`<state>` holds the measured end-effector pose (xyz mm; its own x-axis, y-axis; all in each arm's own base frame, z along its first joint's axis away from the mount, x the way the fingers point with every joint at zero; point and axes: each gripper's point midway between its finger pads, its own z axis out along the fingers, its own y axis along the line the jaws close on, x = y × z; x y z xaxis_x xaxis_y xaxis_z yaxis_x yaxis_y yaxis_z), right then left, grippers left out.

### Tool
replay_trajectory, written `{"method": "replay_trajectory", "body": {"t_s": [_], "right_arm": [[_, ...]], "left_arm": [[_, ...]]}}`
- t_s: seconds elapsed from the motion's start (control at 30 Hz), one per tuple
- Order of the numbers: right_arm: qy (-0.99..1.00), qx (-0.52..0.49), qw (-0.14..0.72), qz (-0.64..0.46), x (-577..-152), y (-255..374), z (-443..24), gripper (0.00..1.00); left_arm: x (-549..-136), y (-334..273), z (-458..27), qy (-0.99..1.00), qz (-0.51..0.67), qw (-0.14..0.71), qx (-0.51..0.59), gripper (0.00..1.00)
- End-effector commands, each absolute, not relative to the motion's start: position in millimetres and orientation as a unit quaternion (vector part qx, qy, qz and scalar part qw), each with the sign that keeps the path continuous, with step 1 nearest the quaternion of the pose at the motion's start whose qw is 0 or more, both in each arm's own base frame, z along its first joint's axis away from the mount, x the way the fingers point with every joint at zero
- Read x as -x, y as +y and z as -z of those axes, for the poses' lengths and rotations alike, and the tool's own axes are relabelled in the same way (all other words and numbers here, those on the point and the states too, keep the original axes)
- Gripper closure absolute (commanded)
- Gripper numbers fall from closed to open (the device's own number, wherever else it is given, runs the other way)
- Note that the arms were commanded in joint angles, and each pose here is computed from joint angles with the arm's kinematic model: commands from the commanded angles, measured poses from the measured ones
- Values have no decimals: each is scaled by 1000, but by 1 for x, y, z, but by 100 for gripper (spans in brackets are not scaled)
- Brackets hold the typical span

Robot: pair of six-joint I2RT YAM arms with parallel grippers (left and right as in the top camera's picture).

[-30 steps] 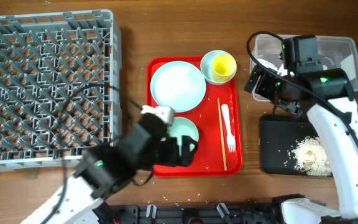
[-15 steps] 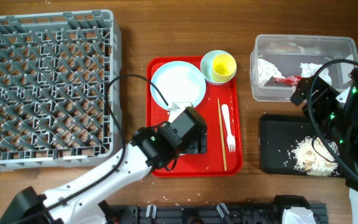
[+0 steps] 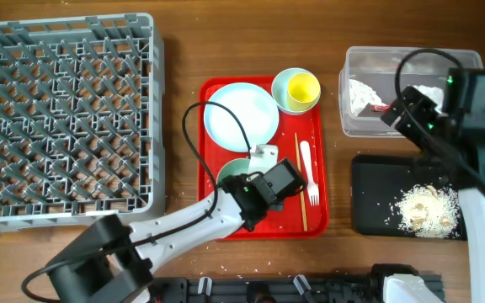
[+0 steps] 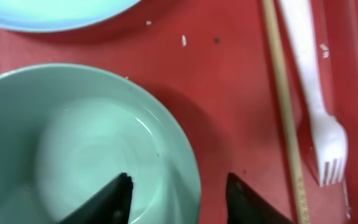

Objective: Sort waste into correct bins and load items into the dishwasher rack
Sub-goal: 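Lift the green bowl with the left gripper and carry it over the rack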

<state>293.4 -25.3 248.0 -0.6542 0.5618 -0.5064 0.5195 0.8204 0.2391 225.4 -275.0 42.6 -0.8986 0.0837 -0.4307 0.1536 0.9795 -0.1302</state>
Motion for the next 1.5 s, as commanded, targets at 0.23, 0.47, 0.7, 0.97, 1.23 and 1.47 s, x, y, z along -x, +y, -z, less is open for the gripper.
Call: {"method": "replay_trajectory", "body": {"t_s": [0.23,0.47,0.7,0.97,1.23,1.47], "right_arm": [[936,-255,241,-9,-326,-28,-208,0],[934,-242,262,-10,-321,-28,-222,0],[933,-242,264,-10,-322,-28,-222,0],[933,-243,264,-10,-323,-28,-222,0],[933,-243,264,-10,-322,-28,-222,0],[933,-243,264,-10,-323,-28,-222,0]], "left_arm": [[-232,-279,-23,972,57,219,-61,82],[-236,-279,-23,970,53,230,-58,96],[-233,-292,-61,962,116,242,-54,96],[-230,-282,-161,925,210,314,-47,96],[-248,-198,-272,859,295,417,-37,96],[-299,-61,-307,818,268,504,76,96]]}}
